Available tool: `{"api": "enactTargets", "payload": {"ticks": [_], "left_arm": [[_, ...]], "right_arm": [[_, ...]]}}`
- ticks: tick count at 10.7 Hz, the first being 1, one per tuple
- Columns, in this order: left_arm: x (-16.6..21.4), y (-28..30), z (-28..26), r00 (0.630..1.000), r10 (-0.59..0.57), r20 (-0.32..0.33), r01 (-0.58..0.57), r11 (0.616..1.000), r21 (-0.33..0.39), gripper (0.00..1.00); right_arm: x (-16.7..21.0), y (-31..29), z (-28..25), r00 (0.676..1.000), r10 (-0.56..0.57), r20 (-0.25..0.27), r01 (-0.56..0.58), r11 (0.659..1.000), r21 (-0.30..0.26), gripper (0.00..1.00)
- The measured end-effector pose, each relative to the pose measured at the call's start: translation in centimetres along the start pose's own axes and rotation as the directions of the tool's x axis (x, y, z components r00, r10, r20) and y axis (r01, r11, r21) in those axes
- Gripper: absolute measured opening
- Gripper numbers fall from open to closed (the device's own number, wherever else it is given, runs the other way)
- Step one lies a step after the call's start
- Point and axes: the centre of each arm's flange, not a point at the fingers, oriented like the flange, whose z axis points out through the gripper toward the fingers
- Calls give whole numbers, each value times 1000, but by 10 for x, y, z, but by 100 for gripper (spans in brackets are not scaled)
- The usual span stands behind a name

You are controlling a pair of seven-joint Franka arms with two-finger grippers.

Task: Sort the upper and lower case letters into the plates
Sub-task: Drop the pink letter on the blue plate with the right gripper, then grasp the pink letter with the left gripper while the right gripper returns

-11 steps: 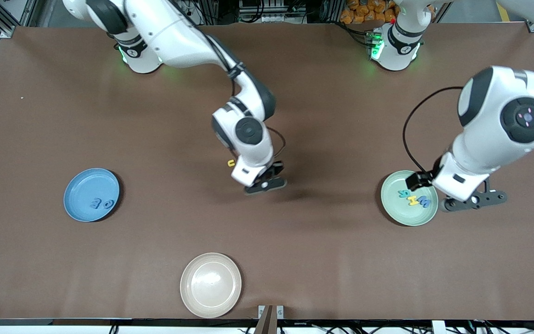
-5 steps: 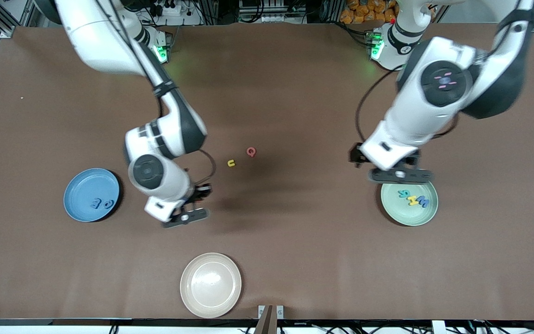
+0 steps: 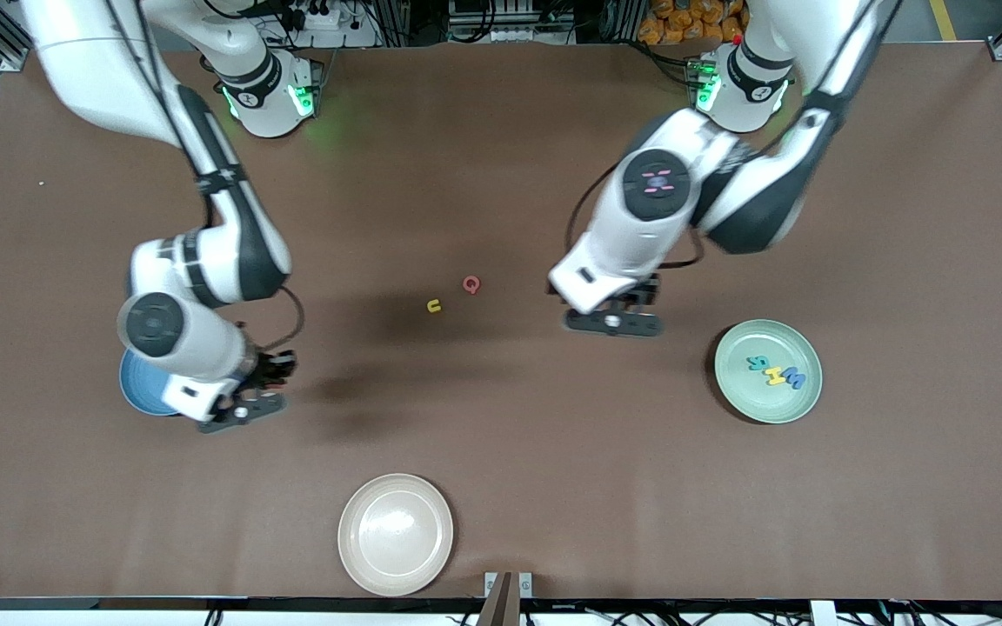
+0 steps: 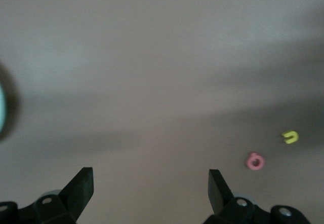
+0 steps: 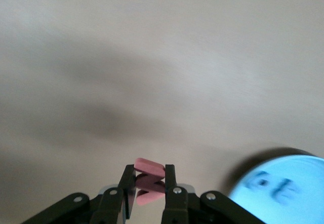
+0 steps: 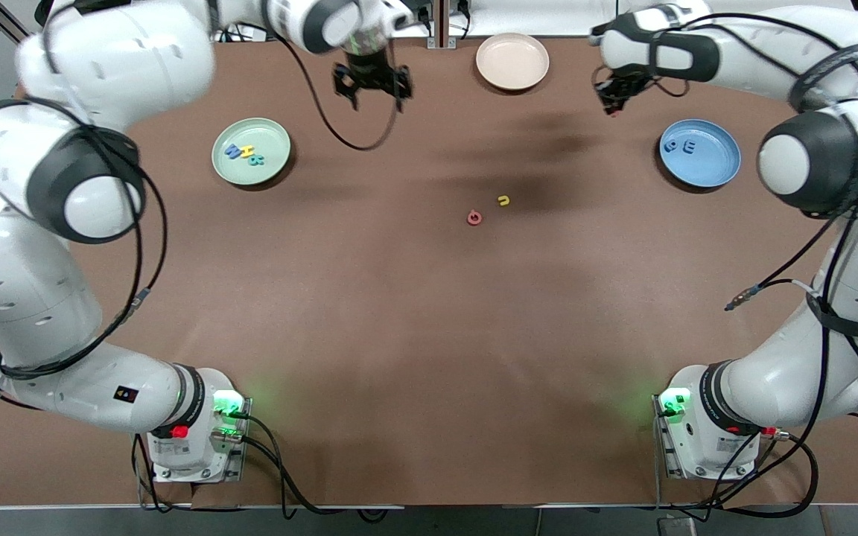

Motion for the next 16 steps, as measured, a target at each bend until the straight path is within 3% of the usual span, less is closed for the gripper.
{"api": "enactTargets", "payload": {"ticks": [4,9,13,14,15,16], "left_arm": [[-32,82,75,998,-67,-17,67,998,19,100],[-69,136,141,996,-79,-39,81,996,40,100],[-88,156,195,996,-83,-38,84,996,21,98],[-89,156,203,996,-83,-36,84,996,17,96],[-88,155,208,996,-84,-36,84,996,13,94],[-89,156,212,996,-83,-37,84,996,9,93]], "right_arm": [[-47,126,3,998,-62,0,62,998,9,27],[-76,170,18,999,-46,24,45,999,26,28],[-76,162,31,997,-56,55,53,997,51,75],[-73,156,31,997,-57,58,54,997,54,91],[-69,147,30,997,-59,59,56,997,56,100],[-65,138,30,996,-64,60,60,997,56,100]]}}
